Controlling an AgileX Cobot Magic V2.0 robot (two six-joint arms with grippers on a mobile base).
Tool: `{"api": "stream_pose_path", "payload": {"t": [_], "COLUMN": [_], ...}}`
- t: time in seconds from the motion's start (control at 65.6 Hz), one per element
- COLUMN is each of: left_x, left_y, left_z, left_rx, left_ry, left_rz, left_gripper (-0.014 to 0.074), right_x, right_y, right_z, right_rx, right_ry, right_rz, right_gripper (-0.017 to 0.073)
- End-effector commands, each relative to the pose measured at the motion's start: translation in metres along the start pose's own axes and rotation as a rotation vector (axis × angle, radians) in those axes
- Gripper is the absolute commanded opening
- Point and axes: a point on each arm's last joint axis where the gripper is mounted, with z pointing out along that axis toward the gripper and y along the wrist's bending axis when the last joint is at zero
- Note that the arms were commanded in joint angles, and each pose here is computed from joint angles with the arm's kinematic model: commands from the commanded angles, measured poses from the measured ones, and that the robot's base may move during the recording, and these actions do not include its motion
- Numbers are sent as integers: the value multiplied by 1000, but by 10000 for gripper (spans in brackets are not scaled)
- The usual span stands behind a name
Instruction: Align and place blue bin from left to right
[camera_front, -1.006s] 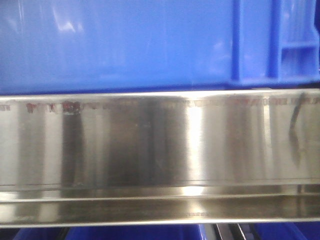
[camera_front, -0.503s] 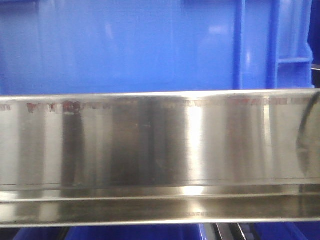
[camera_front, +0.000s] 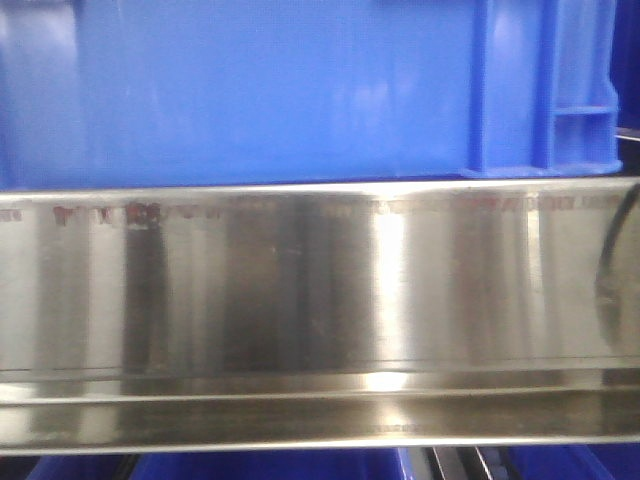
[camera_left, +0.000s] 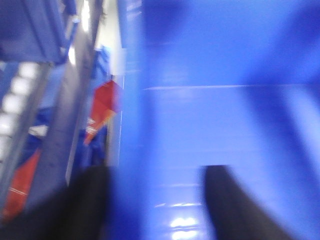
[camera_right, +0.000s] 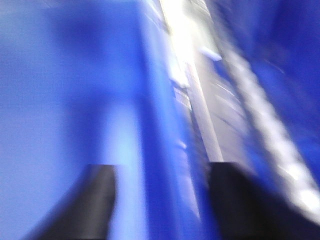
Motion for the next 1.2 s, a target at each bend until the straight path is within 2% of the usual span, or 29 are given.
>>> {"api": "stream_pose_path", "payload": {"t": [0.0,0.183,0.351,0.427,0.457,0.701,0.823,0.991,1.143,1.189], "left_x": [-11,-12,-25,-31,-32,-43,-47,-45,-33,-25], "left_y": [-8,-7,-6,-5,-4,3,6,13,18,20], "left_z": [-14,-15,-28,-38,-41,-70,-90,-113,-120,-119], "left_rx": [79,66,66,67,64,69,101,121,134,146], "left_ry": [-95,-99,-132,-149,-148,-190,-222,-236,-251,-260], "left_rz": [-3,9,-8,-20,-25,-59,-93,-126,-119,-111], "left_gripper": [399,401,400,369,337,-114,-111,-111,-111,-111], "right_x": [-8,-8,-15,-20,-21,-35,-43,-52,-50,-48], "right_y": [5,4,-1,-5,-6,-21,-28,-41,-64,-70], "right_z": [-9,-10,-25,-34,-38,-72,-95,-125,-147,-152], "right_rx": [-60,-56,-80,-98,-103,-158,-209,-269,-210,-190], "right_ry": [-56,-60,-93,-119,-128,-218,-290,-389,-366,-358], "right_rz": [3,0,19,12,7,-10,-21,-28,10,2], "right_gripper": [317,317,317,293,263,-69,-168,-166,-166,-166]}}
